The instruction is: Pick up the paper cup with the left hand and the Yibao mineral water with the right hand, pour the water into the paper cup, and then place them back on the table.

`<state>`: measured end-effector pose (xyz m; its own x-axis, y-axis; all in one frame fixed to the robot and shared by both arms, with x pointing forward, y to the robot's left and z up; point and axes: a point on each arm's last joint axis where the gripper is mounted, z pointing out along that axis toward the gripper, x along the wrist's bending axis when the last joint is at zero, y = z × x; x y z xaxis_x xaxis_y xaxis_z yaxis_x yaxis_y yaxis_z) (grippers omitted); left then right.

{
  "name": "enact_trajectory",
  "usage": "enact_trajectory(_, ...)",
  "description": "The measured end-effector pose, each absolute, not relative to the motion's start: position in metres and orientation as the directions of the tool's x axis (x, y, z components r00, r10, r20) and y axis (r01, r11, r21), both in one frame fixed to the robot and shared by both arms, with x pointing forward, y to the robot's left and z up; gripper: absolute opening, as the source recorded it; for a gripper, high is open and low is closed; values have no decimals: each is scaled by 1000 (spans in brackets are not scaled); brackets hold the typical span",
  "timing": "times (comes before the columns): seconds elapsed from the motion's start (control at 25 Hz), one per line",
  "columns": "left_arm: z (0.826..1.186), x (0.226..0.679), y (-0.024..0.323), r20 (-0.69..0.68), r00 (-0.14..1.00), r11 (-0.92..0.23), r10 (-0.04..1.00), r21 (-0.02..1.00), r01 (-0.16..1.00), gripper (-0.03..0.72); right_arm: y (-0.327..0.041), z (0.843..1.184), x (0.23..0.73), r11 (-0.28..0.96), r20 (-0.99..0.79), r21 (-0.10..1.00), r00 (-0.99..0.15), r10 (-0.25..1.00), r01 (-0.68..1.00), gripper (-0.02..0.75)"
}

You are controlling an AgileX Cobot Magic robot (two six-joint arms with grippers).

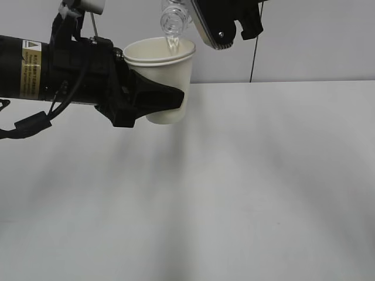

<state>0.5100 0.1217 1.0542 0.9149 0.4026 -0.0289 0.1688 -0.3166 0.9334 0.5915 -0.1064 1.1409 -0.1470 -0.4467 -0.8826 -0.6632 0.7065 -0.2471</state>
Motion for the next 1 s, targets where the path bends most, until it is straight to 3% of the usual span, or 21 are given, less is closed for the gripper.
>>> enact_trajectory(1.0,1045,514,121,-42,911,-331,411,924,192,367,-106,1141,591,710,-887,-238,-149,-437,-663,426)
